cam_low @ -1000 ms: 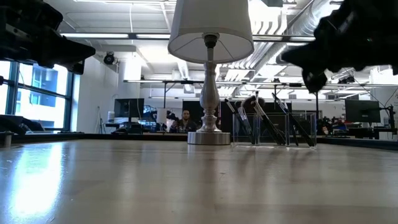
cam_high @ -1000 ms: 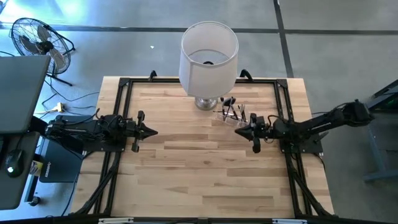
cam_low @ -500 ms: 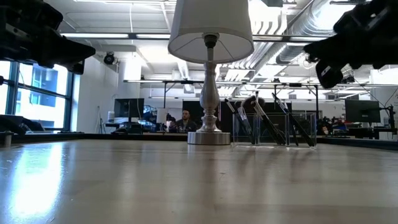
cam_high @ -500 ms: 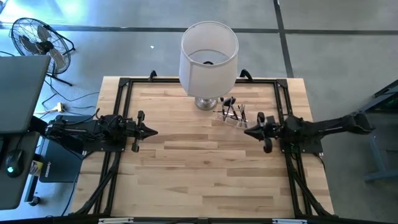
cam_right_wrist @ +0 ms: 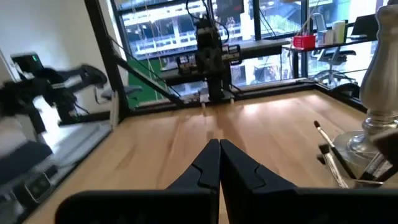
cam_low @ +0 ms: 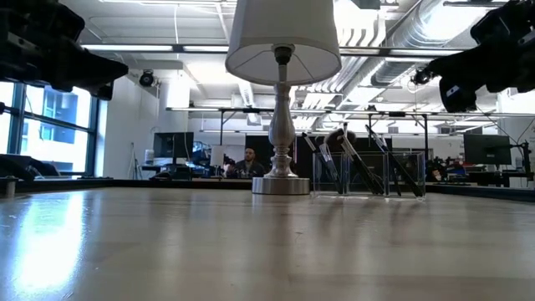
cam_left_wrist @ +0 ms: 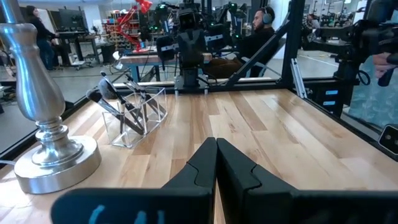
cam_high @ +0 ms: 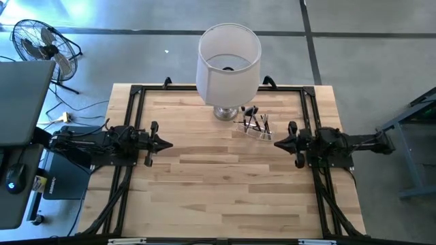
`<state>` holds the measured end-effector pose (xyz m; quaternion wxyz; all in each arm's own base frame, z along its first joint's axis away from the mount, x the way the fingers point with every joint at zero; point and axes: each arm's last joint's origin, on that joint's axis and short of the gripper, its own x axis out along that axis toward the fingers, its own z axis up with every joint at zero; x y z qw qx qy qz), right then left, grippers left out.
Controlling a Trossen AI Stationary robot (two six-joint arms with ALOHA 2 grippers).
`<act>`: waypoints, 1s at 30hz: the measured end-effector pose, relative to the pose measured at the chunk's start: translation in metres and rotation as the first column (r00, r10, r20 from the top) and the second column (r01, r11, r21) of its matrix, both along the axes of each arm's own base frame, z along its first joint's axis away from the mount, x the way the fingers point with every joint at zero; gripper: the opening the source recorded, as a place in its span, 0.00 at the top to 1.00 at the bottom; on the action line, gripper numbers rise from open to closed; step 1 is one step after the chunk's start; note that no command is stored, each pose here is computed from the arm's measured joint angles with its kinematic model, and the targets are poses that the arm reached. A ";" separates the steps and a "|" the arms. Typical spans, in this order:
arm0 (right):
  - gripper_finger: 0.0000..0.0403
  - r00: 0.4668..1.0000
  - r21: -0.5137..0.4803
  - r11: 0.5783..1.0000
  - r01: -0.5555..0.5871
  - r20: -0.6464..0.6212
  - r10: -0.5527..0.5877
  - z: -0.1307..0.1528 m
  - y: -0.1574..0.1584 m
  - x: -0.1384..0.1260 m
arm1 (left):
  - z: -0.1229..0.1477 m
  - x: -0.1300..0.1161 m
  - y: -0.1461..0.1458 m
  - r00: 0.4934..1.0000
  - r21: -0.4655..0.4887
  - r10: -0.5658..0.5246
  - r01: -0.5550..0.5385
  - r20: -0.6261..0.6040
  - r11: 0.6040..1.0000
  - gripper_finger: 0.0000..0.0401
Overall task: Put items in baskets/containers
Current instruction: Return to home position
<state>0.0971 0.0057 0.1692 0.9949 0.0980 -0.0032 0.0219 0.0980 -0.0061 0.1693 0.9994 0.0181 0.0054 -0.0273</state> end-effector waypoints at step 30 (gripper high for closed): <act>1.00 0.999 -0.064 0.997 0.041 0.022 -0.040 0.001 -0.001 0.000 | 0.000 0.000 0.000 1.000 0.001 -0.002 0.002 -0.004 1.000 1.00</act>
